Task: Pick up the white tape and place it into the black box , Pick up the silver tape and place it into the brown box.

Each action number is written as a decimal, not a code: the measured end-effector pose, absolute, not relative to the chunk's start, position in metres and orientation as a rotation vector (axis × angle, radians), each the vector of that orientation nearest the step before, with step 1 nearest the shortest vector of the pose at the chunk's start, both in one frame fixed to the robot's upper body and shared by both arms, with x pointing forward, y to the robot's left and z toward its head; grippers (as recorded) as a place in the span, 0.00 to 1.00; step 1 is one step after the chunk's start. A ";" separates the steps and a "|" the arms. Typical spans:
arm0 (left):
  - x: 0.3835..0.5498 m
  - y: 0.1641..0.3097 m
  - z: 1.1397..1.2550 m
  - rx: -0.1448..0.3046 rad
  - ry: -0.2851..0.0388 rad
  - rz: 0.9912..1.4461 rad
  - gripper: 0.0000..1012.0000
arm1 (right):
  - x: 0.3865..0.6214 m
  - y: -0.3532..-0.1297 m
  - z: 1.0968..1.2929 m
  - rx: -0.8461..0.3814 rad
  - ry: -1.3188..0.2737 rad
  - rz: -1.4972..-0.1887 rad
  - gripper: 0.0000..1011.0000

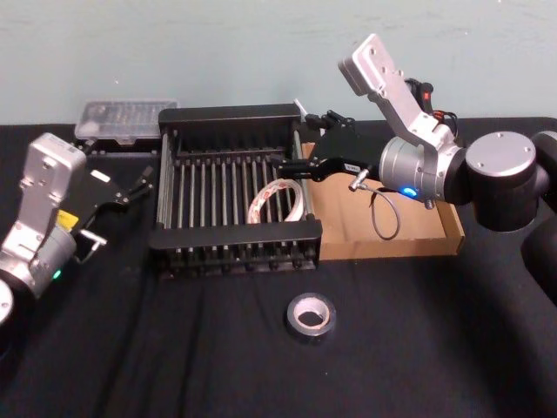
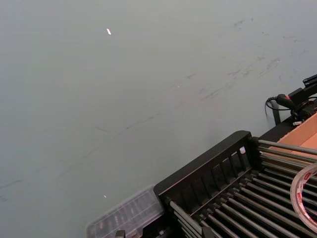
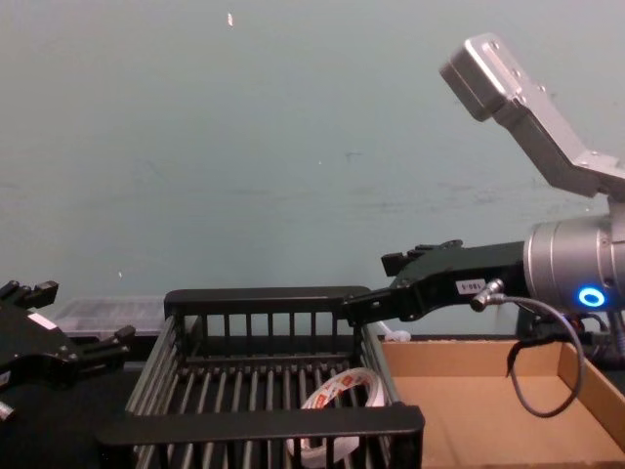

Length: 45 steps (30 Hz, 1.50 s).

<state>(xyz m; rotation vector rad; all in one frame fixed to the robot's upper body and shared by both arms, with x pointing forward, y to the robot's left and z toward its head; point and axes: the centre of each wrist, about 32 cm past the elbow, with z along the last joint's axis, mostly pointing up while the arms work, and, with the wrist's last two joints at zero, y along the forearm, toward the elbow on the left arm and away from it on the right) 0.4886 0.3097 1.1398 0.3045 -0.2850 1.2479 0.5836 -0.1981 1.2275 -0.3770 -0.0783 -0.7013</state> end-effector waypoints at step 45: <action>0.489 0.310 1.140 0.304 -0.285 1.248 0.99 | 0.484 -0.260 1.238 -0.437 -0.024 -0.642 0.99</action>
